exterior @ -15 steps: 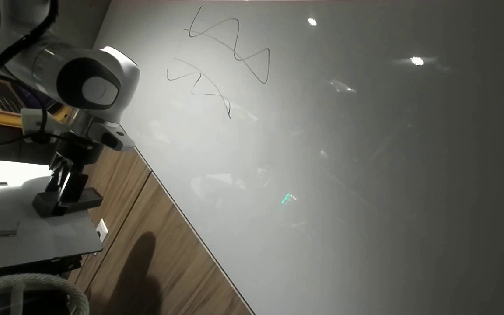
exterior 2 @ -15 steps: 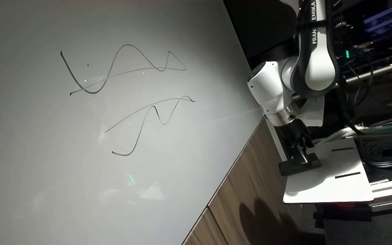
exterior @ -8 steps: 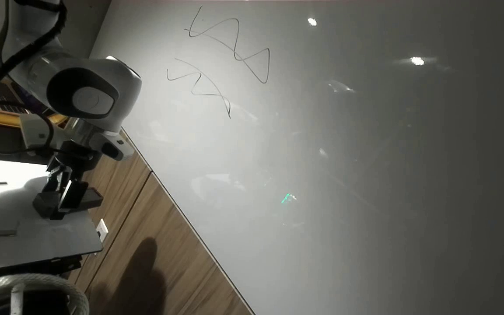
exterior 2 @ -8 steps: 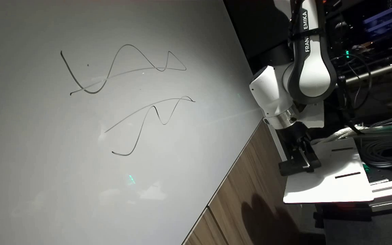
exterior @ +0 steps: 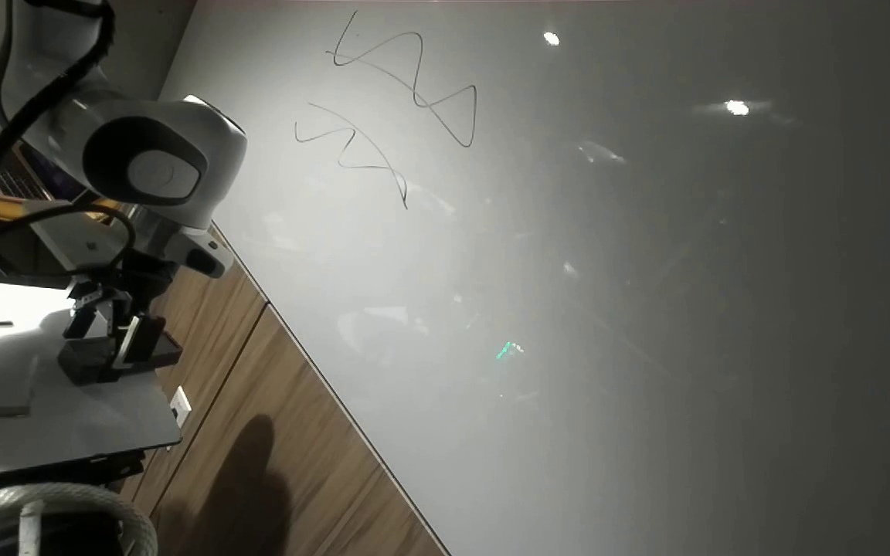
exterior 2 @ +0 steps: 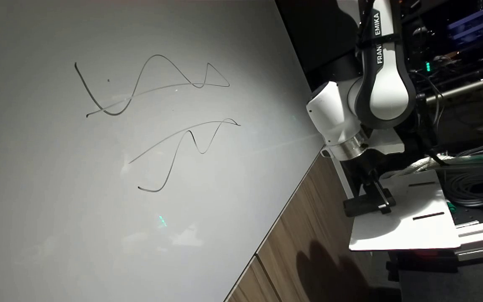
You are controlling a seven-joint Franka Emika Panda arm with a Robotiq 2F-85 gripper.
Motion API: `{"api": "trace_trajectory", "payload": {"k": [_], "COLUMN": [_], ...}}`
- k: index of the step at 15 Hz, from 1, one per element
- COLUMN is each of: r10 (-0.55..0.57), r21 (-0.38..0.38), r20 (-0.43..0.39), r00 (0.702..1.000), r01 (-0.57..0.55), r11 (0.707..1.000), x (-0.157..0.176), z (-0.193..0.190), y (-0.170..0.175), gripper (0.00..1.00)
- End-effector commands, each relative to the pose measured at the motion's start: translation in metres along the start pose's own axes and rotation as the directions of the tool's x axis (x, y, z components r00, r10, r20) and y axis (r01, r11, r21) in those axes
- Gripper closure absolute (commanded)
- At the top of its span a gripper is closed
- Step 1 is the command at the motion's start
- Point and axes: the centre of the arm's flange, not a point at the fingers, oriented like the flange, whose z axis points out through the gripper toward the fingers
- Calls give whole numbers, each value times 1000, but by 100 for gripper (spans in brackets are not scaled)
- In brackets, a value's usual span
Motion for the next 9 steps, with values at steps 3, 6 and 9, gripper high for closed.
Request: {"api": "trace_trajectory", "payload": {"k": [3, 6, 9], "r10": [-84, -93, -115], "r21": [2, 13, 33], "r20": [-22, -36, -16], "r00": [996, 995, 993], "r01": [84, 94, 115], "r11": [996, 995, 993], "x": [-55, -54, -55], "z": [-26, -37, -34], "y": [15, 23, 21], "gripper": [0, 0, 0]}}
